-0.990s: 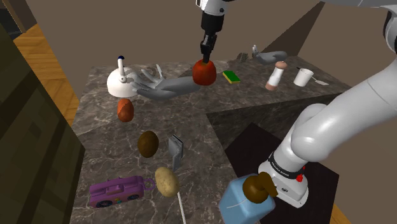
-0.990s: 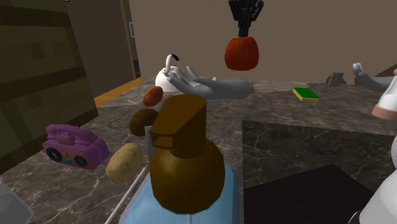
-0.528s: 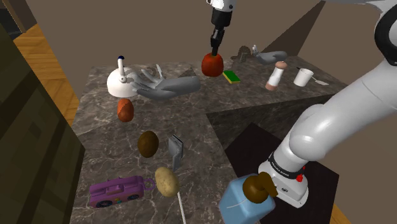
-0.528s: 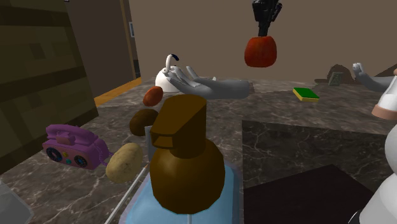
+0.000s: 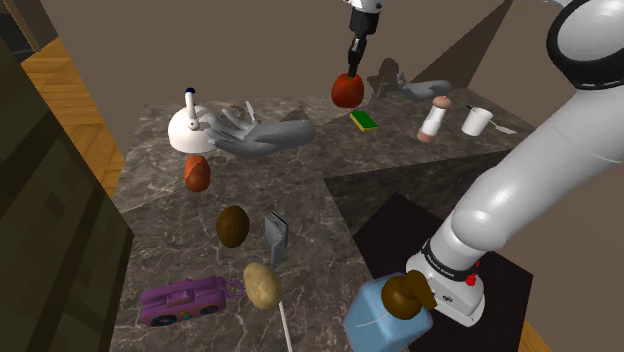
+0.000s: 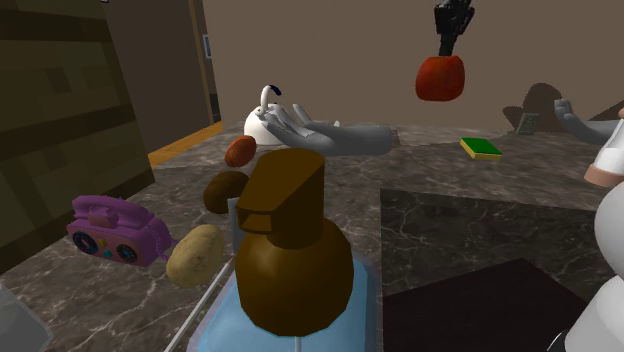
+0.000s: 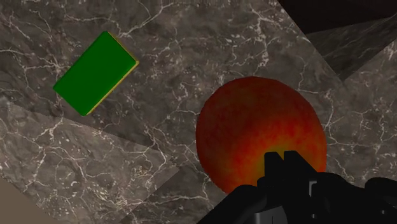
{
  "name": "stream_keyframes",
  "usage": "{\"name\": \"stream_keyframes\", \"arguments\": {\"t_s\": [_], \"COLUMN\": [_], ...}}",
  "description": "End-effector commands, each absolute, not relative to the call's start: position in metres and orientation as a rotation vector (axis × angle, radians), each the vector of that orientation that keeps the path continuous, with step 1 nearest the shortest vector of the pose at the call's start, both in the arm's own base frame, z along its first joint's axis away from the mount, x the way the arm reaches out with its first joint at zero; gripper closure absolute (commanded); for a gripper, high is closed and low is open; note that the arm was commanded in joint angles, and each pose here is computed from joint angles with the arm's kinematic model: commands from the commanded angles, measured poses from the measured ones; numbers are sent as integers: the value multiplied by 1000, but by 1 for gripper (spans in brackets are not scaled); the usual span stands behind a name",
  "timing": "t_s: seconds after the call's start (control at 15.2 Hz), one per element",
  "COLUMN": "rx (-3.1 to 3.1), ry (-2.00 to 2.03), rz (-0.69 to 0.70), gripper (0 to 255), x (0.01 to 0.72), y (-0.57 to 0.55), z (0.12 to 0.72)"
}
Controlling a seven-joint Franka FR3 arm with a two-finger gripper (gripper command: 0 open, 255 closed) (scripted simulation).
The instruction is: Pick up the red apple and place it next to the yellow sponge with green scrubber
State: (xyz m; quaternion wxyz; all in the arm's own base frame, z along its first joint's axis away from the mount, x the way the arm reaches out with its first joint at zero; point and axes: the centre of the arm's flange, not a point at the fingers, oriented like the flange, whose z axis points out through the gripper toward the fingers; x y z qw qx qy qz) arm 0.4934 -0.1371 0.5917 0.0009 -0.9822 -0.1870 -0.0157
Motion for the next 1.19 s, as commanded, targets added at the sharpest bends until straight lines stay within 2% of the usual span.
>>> {"name": "stream_keyframes", "arguments": {"t_s": [0.0, 0.46, 1.12], "rx": [-3084, -3084, -3084], "ry": [-589, -589, -589], "rz": [-49, -49, -49], "gripper": [255, 255, 255], "x": [502, 524, 524], "y": [-166, -258, -258], "z": [591, 592, 539]}}
